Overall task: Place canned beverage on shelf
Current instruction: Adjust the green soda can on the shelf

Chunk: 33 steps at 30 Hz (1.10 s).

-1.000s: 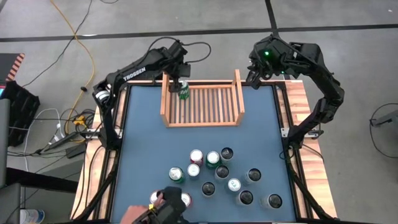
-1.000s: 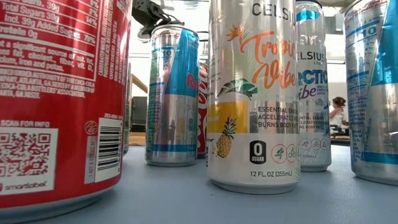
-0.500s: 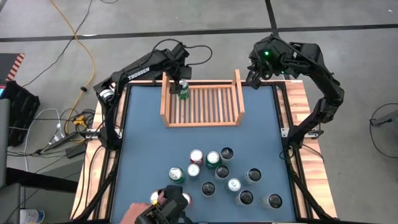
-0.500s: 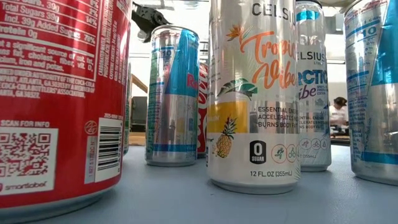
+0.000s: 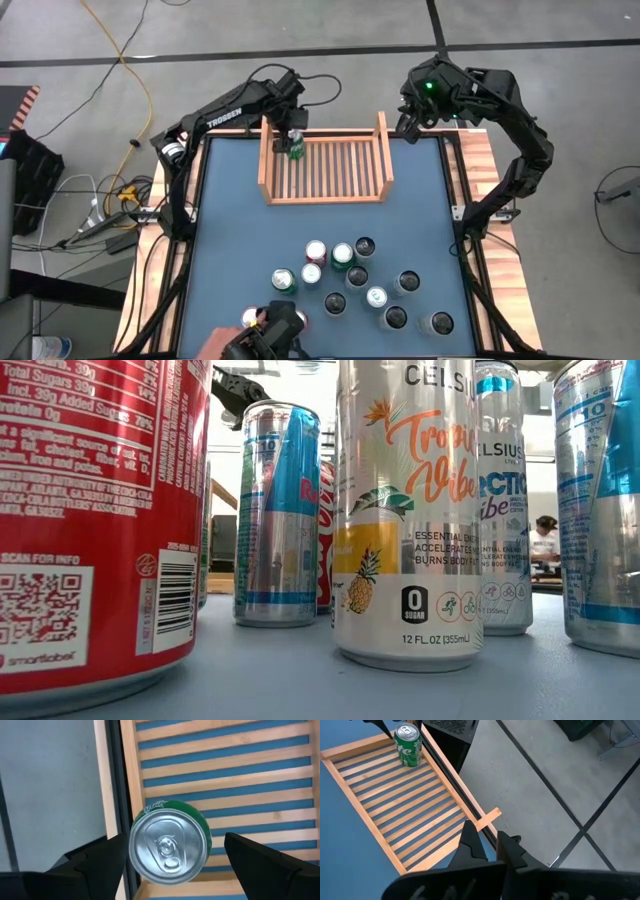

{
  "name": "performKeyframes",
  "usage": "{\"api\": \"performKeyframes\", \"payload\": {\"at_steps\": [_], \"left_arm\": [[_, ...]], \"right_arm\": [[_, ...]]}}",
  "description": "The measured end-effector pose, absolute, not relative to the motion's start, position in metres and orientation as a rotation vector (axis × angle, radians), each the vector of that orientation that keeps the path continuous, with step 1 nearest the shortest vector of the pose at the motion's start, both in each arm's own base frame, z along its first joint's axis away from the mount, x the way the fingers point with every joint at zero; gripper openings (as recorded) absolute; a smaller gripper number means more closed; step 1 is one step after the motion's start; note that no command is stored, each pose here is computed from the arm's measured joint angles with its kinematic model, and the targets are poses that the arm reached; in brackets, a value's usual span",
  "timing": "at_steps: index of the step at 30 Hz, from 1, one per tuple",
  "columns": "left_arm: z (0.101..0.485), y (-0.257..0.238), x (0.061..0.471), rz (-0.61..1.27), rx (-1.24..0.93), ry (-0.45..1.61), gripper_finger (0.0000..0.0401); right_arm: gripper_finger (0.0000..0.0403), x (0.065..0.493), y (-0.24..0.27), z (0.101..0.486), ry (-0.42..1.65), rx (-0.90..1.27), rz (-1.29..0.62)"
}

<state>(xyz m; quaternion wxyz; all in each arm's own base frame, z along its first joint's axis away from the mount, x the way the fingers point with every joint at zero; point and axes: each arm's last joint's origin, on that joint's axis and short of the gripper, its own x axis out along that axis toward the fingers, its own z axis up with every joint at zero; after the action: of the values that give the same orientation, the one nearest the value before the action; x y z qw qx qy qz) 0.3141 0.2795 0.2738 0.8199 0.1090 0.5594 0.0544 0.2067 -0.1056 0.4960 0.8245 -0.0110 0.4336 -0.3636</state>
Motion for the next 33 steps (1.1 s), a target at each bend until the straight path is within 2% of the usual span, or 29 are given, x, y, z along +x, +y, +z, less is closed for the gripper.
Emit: {"api": "performKeyframes", "payload": {"at_steps": [6,12,19,33], "left_arm": [[0.255,0.284,0.320,0.104,0.217,1.246,0.0318],[0.256,0.283,0.321,0.108,0.230,1.272,0.0316],[0.267,0.284,0.320,0.120,0.225,1.271,0.0274],[0.269,0.282,0.314,0.178,0.205,1.364,0.0276]], "right_arm": [[0.0000,0.207,-0.105,0.496,0.921,-0.024,-0.770],[0.0000,0.207,-0.105,0.496,0.921,-0.023,-0.769],[0.0000,0.207,-0.105,0.496,0.921,-0.023,-0.770],[0.0000,0.207,-0.105,0.496,0.921,-0.023,-0.770]]}}
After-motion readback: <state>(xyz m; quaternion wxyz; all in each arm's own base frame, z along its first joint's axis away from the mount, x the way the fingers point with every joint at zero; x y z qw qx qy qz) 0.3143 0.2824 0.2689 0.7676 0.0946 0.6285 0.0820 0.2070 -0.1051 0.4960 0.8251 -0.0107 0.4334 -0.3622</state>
